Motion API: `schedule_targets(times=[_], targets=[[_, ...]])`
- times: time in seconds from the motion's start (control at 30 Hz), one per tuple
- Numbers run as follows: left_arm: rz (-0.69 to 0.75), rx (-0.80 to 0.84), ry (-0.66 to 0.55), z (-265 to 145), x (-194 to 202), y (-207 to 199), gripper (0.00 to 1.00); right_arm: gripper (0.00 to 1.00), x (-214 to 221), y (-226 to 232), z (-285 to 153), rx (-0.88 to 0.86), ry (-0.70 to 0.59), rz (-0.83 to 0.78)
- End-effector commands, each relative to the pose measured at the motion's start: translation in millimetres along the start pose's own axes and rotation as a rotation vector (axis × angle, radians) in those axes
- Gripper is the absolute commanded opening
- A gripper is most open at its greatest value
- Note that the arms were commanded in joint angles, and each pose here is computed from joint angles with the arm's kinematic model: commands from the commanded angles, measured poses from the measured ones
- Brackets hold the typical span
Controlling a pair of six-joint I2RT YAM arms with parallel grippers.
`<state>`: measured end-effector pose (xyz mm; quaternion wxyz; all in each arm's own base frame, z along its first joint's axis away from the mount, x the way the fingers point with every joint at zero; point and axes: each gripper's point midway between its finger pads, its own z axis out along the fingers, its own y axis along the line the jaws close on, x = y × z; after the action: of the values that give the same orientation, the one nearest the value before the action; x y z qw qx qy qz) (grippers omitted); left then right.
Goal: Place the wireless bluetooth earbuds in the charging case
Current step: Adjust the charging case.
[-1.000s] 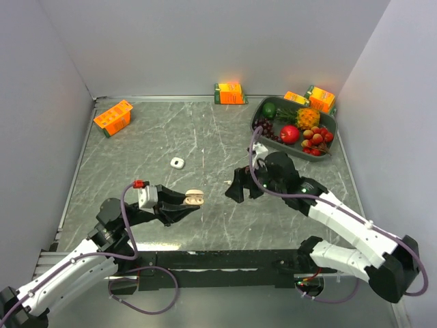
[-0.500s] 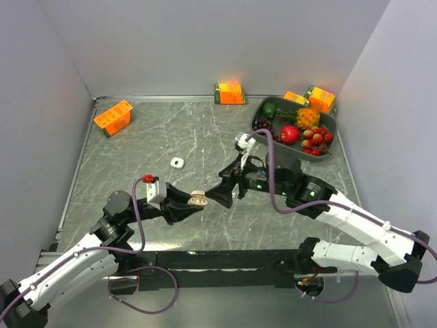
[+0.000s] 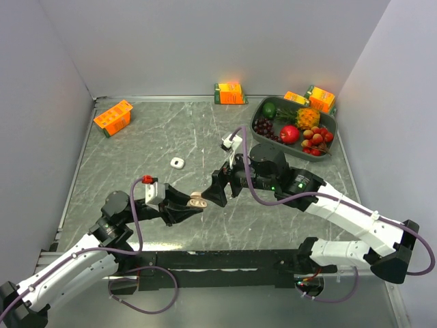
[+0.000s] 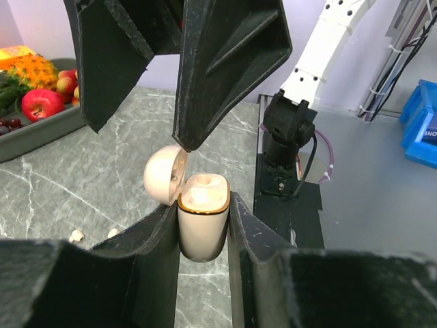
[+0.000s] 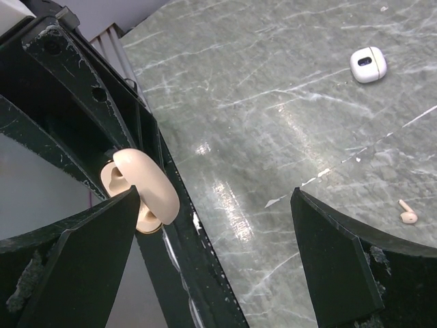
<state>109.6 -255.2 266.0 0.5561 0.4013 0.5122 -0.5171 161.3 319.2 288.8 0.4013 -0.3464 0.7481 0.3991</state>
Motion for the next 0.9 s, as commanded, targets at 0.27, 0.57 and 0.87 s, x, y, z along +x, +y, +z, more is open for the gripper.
schedule_targets(times=[0.27,0.57,0.87], targets=[[0.052,0.092,-0.078,-1.3,-33.9,-22.2,0.01,0.99,-11.1,-6.9,4.4,0.056,-0.001,-0.002],[0.047,0.095,-0.082,-2.9,-34.7,-24.4,0.01,0.99,-12.8,-8.3,2.8,0.071,-0.007,0.003],[0.048,0.01,-0.072,-5.5,-28.1,-10.7,0.01,1.0,-22.7,-17.7,-33.9,0.116,-0.154,0.027]])
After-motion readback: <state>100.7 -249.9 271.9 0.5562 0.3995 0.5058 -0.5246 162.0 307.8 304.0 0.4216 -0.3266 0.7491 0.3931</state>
